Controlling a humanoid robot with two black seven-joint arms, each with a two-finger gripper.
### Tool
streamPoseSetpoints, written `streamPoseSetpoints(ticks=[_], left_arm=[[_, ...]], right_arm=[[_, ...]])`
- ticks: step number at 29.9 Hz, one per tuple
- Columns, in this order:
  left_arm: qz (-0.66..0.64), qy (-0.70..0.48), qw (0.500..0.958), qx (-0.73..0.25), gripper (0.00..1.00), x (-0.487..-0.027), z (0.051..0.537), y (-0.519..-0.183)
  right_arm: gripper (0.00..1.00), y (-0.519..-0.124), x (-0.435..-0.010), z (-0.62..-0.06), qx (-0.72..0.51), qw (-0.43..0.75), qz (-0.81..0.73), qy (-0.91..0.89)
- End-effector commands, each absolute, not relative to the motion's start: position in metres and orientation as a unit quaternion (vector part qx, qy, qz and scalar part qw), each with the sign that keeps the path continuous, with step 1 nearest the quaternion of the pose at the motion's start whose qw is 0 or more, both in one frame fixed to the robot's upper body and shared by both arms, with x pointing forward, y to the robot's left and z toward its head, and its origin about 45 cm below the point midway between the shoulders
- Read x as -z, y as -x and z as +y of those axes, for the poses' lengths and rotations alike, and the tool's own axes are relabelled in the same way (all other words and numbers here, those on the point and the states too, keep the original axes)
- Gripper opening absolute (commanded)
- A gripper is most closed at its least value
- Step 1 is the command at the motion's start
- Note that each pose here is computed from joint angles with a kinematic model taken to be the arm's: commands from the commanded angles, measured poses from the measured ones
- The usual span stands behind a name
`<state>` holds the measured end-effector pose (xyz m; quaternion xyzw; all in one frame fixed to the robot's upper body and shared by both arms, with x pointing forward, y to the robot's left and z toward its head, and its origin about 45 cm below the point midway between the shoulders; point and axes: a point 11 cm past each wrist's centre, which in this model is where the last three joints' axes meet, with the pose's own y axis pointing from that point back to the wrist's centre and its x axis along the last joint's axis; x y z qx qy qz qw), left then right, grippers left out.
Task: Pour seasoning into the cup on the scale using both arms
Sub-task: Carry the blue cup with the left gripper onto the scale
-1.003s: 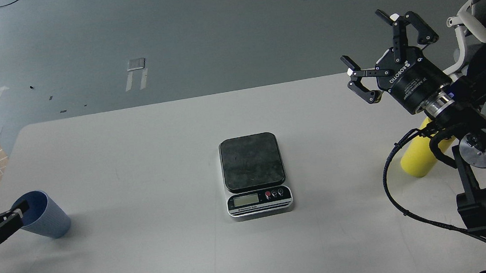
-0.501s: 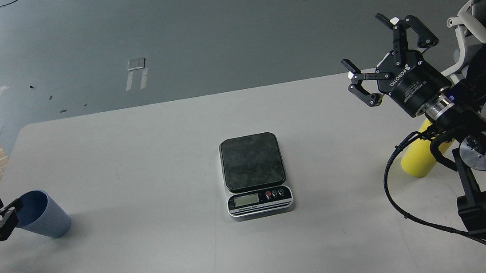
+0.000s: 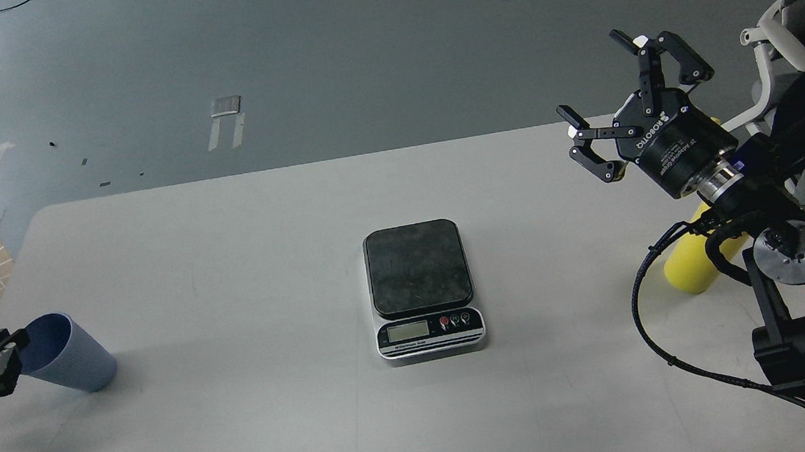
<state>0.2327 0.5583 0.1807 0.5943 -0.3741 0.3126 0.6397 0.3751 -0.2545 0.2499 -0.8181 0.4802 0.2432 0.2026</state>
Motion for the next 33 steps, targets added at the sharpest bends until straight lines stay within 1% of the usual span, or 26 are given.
streamPoseSetpoints(ticks=[1,4,7,20,22,24,25,28,30,31,32,33], left_arm=[[-0.377,-0.594,0.638,-0.313,0.13,-0.182,0.558,-0.234],[-0.378,-0.593,0.638,-0.314,0.05,-0.183,0.558,-0.235],[-0.38,-0.592,0.638,-0.314,0.0,-0.183,0.557,-0.236],[-0.384,-0.583,0.642,-0.317,0.0,-0.186,0.551,-0.241],[-0.389,-0.568,0.651,-0.32,0.0,-0.189,0.54,-0.249],[-0.396,-0.543,0.672,-0.311,0.0,-0.194,0.518,-0.261],[-0.403,-0.535,0.675,-0.31,0.0,-0.198,0.511,-0.267],[-0.433,-0.498,0.691,-0.297,0.0,-0.218,0.479,-0.291],[-0.448,-0.471,0.707,-0.279,0.0,-0.244,0.452,-0.318],[-0.448,-0.465,0.713,-0.273,0.0,-0.248,0.444,-0.324],[-0.453,-0.451,0.726,-0.254,0.0,-0.253,0.423,-0.337],[-0.46,-0.447,0.729,-0.24,0.0,-0.253,0.414,-0.342]], right_arm=[[1.0,-0.375,-0.25,-0.255,-0.243,0.203,0.48,0.818],[1.0,-0.375,-0.249,-0.255,-0.244,0.202,0.48,0.818],[1.0,-0.375,-0.249,-0.254,-0.245,0.202,0.48,0.818],[1.0,-0.375,-0.247,-0.254,-0.247,0.2,0.481,0.817],[1.0,-0.374,-0.246,-0.254,-0.247,0.2,0.481,0.817],[1.0,-0.374,-0.246,-0.254,-0.247,0.2,0.481,0.817],[1.0,-0.374,-0.246,-0.254,-0.247,0.2,0.481,0.817],[1.0,-0.374,-0.247,-0.254,-0.247,0.2,0.481,0.817],[1.0,-0.373,-0.246,-0.255,-0.247,0.2,0.482,0.816],[1.0,-0.373,-0.245,-0.255,-0.248,0.2,0.482,0.816],[1.0,-0.372,-0.245,-0.255,-0.248,0.2,0.482,0.816],[1.0,-0.372,-0.245,-0.255,-0.248,0.2,0.482,0.816]])
